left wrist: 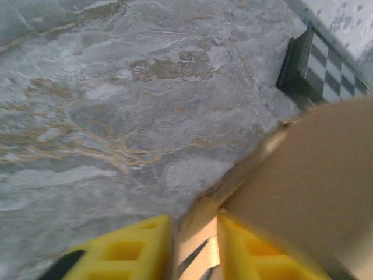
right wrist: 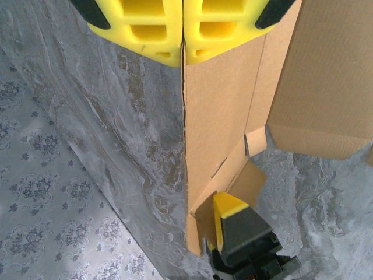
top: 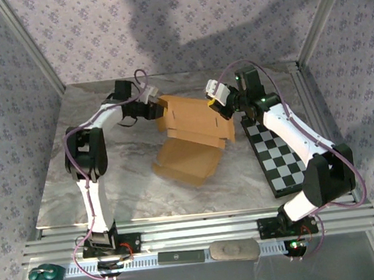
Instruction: Fold the paper box
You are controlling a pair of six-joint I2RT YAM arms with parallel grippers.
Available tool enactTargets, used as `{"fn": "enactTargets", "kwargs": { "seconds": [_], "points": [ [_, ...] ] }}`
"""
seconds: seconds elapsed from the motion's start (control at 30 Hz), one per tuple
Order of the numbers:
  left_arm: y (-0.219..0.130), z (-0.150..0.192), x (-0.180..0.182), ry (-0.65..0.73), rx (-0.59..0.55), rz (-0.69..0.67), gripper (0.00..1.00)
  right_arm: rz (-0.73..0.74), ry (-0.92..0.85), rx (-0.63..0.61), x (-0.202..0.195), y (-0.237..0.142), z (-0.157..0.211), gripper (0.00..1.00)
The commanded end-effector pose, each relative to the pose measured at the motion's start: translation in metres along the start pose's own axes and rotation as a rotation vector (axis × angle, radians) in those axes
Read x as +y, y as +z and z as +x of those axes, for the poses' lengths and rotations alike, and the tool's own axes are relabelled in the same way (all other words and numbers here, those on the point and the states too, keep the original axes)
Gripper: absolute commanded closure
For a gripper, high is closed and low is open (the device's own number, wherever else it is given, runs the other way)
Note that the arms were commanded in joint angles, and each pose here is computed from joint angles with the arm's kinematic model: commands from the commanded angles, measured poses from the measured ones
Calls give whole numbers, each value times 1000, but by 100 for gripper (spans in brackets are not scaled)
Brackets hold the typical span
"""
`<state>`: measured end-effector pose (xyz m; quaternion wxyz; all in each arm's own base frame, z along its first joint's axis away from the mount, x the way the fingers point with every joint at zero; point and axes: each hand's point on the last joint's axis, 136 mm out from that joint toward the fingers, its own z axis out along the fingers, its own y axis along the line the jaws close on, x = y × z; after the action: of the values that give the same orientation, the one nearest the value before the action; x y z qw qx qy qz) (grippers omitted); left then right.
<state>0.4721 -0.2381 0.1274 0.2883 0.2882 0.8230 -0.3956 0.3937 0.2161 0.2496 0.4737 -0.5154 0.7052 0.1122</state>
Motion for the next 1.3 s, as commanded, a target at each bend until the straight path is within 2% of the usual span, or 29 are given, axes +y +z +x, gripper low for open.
{"fn": "enactTargets", "kwargs": {
  "seconds": [0.0, 0.13, 0.2, 0.33, 0.43, 0.57, 0.73, 0.9, 0.97, 1.1, 1.27],
  "points": [
    [-2, -18, -11, 46, -62, -7, 88, -5, 32, -6, -1, -2, -1, 100],
    [-6, -17, -18, 95, -41, -134, 99, 14, 38, 10, -2, 1, 5, 100],
    [-10, -13, -22, 129, -37, -222, 100, 25, 26, 19, -1, 3, 6, 100],
    [-29, -7, -26, 131, -57, -321, 100, 55, 3, 33, -1, 4, 5, 74],
    [-39, -4, -33, 155, -59, -358, 100, 83, -5, 20, -7, -2, -3, 58],
    [-38, 6, -43, 245, -26, -385, 100, 94, -77, -8, -8, -7, -13, 48],
    [-33, 24, -27, 270, 19, -446, 100, 103, -252, 9, -8, 12, -5, 43],
    [-29, 40, -15, 329, 10, -515, 100, 46, -389, 10, -13, 54, 19, 43],
    [-25, 39, -19, 360, 15, -516, 100, 3, -396, -25, -11, 59, 16, 42],
    [-17, 50, -41, 416, -44, -434, 100, -36, -379, -36, -7, 65, 3, 42],
    [-22, 62, -65, 524, -57, -448, 100, -38, -439, -34, 16, 45, -22, 41]
  ]
}}
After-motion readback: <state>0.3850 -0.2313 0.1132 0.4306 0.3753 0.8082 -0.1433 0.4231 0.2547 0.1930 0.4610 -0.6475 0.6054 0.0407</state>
